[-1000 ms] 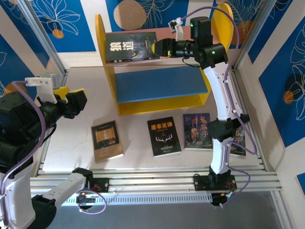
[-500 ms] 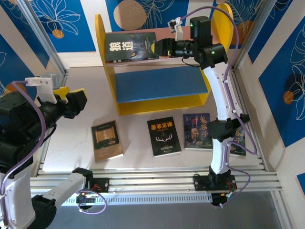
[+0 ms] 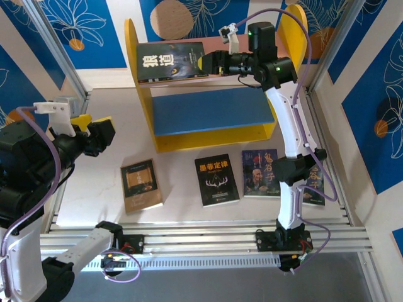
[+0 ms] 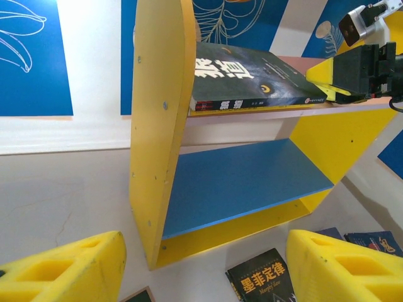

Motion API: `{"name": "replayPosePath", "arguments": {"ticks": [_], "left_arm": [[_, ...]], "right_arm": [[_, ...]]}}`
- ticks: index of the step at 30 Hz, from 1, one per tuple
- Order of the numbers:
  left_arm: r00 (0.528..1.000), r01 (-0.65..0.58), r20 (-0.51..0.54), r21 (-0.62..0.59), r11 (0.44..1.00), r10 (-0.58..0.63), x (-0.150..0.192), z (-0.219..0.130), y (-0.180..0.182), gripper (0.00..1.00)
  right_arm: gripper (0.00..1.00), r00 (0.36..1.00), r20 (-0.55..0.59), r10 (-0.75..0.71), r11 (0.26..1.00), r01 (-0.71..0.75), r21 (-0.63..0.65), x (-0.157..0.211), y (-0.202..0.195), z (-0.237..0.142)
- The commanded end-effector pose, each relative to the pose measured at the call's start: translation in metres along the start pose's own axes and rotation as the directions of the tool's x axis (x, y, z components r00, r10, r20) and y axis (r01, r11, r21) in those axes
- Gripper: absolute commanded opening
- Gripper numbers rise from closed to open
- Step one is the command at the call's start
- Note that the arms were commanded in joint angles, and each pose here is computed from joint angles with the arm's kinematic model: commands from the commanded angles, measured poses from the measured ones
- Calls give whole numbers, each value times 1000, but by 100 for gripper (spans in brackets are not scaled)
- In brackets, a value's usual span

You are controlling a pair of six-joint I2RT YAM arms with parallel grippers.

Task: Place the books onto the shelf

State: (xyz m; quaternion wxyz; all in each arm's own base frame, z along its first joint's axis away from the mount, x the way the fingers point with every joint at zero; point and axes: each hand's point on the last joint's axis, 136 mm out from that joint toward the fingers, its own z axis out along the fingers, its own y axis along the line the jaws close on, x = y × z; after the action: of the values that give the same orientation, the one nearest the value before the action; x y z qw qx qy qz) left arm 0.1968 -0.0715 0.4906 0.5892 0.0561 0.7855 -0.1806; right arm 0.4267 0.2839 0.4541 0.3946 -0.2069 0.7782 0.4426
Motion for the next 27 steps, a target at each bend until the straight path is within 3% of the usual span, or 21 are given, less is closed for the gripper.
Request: {"name": "replayPosePath", "arguments": {"ticks": [1,15,27], "left_arm": [[1000,-12,5,-20,1000,12,0,-1,4,68],[1000,-13,3,-22,1000,13,1,-1,4,68],[1000,-12,3,-23,1000,12,3,-2,5,68]], "right_arm": [[54,999,-12,-35,997,34,-63,3,18,10],[55,999,-7,-32,998,32,-49,3,17,14],[55,1000,21,-3,1000,3,20,-1,-2,-8]]}}
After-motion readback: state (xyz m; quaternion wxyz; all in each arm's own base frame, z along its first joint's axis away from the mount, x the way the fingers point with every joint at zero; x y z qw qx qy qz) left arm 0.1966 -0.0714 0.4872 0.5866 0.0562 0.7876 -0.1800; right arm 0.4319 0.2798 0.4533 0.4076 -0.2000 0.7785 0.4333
